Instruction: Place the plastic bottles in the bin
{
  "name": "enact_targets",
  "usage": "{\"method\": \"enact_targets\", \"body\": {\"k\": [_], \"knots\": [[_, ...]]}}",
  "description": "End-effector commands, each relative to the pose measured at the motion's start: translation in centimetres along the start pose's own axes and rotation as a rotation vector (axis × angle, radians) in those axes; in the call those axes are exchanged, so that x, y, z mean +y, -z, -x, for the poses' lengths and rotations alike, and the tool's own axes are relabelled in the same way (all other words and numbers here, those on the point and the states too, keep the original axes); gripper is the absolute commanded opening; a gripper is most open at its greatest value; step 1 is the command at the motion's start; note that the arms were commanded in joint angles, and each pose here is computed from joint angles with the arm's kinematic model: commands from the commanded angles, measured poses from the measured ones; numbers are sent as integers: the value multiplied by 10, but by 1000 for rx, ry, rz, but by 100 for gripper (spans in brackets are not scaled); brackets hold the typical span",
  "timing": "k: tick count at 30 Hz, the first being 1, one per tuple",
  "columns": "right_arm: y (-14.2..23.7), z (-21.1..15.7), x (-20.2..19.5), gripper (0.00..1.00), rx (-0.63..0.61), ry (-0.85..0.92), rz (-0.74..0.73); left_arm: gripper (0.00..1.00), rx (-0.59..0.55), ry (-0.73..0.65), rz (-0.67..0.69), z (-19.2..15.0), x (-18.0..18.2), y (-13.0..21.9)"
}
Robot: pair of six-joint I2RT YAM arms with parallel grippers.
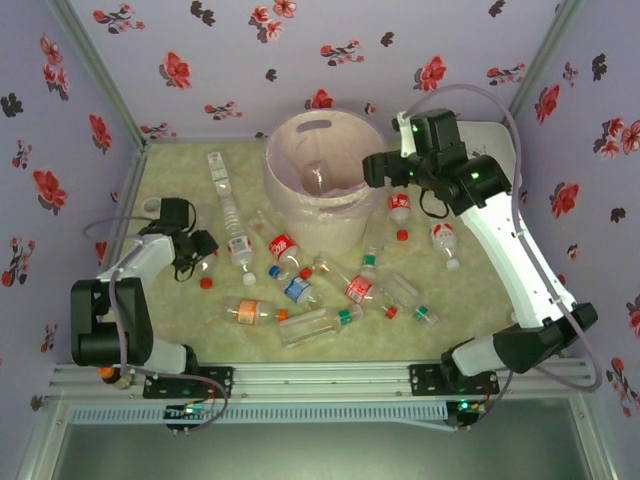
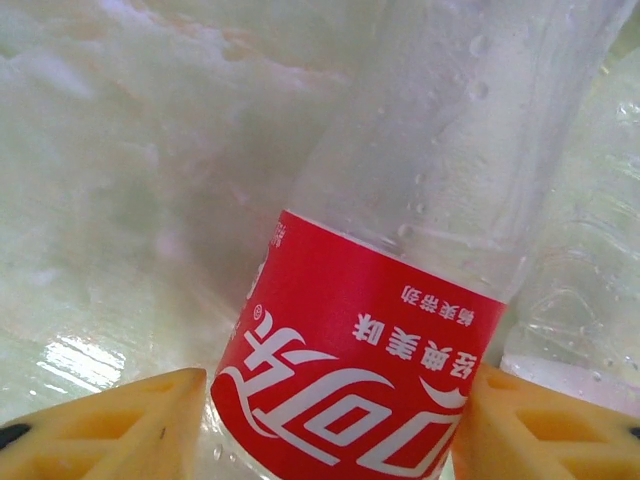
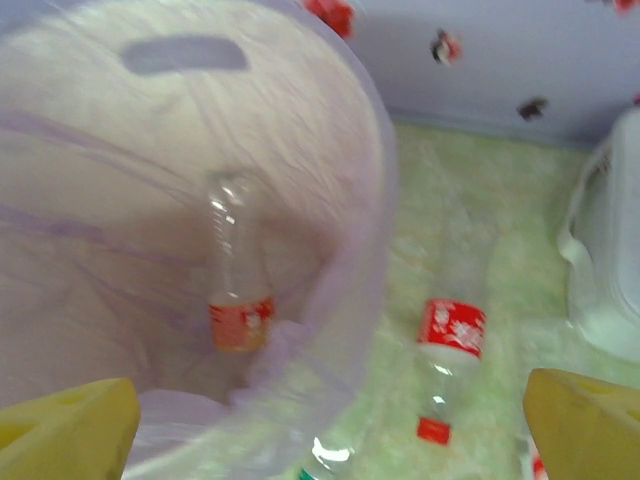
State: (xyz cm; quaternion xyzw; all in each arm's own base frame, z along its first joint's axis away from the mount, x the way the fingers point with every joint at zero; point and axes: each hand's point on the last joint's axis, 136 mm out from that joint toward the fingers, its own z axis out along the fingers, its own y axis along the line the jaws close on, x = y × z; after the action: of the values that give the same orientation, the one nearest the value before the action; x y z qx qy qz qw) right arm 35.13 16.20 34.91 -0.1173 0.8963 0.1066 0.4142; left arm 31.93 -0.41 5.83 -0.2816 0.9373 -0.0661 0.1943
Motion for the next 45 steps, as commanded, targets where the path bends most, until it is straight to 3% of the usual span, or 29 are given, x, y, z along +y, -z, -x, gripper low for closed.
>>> {"method": "enact_targets", "body": {"k": [1,7,14,18,24,27,31,37,45], "knots": [[6,-15,-27,99,37,-90,-74,53,-35,-9,-26,16,-10,22],[2,-22,-30,94,62,-260,43,49,-126,-71,-21,49,-20,73],[-13,-25,-7,91,113,-533,306,42,-303,-115,-128,93,-51,166],[-27,-19,-1,90,70,-592,385,38,-383,-220,-340,111,-104,228],[-40,-23,-11,87,43,-605,334,26,-567,-475,-581,120,-196,326],[-44,-22,-14,86,44,-612,311,21,-620,-546,-693,114,-242,353],[-53,-13,-9,86,25,-616,355,21,-617,-618,-802,101,-299,355],[-64,-8,-5,86,54,-629,383,14,-459,-739,-865,49,-369,312],[-67,-6,-18,88,43,-569,302,14,-301,-747,-737,6,-382,233]]}}
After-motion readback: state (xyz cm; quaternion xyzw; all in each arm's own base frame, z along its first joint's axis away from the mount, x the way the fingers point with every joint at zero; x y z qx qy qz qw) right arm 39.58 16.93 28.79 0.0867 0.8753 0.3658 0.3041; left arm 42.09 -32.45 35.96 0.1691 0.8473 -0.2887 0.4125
